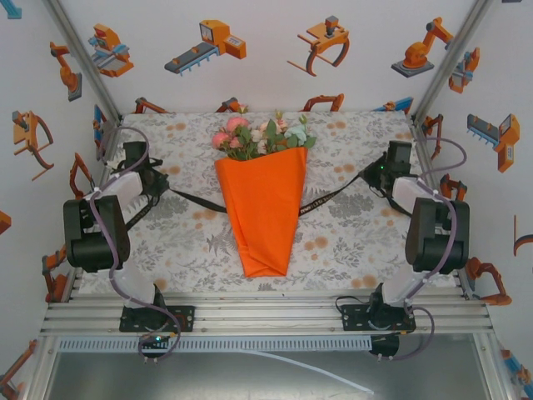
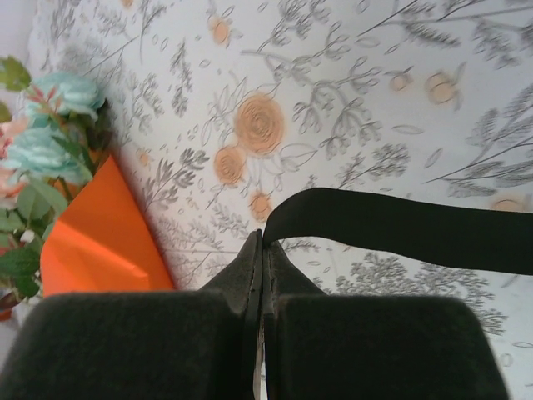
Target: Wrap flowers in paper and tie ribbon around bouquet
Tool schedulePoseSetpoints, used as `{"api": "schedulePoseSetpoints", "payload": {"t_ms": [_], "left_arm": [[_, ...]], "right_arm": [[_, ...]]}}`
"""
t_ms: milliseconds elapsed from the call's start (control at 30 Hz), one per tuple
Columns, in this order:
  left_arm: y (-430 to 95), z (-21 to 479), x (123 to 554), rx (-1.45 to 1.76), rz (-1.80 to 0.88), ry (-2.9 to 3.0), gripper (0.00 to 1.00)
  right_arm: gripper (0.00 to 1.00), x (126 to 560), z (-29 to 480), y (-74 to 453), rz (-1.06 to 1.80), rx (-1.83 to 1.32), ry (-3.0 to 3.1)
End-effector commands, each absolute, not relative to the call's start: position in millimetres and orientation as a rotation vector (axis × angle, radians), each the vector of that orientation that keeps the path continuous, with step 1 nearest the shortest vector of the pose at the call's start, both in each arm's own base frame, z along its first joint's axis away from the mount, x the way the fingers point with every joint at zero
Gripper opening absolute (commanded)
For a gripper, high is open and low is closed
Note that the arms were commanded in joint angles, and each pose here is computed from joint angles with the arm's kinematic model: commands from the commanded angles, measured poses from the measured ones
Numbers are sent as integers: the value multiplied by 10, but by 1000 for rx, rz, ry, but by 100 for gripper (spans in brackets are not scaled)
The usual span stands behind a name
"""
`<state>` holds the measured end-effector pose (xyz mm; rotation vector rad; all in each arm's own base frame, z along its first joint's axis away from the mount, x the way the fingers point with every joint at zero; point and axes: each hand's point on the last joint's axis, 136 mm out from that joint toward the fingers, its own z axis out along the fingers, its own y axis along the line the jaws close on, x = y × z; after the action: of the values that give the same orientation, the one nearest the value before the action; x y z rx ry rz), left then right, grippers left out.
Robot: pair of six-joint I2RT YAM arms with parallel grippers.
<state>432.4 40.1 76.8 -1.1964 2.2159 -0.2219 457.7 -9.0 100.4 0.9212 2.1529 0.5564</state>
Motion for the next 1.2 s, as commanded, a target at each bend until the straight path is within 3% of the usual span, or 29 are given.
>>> {"api": "schedulePoseSetpoints", "payload": {"t_ms": [0, 33, 200, 267, 533, 967, 1067, 1100, 1167], "left_arm": [[695, 1012, 4363, -1195, -131, 2151, 0], [780, 1056, 4328, -1213, -116, 2131, 0], [1109, 1218, 4161, -1281, -78, 2053, 0], [1233, 1291, 4094, -1298, -56, 2018, 0], [1562, 1453, 3961, -1363, -24, 1923, 0], [1900, 1736, 3682, -1428, 95, 1774, 1], [1908, 1827, 3647, -1418, 105, 1751, 6], [1868, 1841, 3669, -1405, 84, 1760, 14], [1728, 1871, 3743, -1348, 42, 1798, 42]], "right_arm": [[0, 4493, 1145, 239, 685, 845, 2129], [2, 4411, 1137, 308, 689, 835, 2141], [38, 4128, 1157, 372, 655, 807, 2172], [47, 4065, 1204, 319, 594, 788, 2196], [52, 3869, 1474, 30, 454, 829, 2145], [67, 3600, 1216, -498, 248, 962, 2200], [67, 3602, 1161, -520, 230, 982, 2212], [67, 3592, 1115, -526, 224, 1001, 2224], [68, 3587, 1026, -507, 232, 1028, 2256]]}}
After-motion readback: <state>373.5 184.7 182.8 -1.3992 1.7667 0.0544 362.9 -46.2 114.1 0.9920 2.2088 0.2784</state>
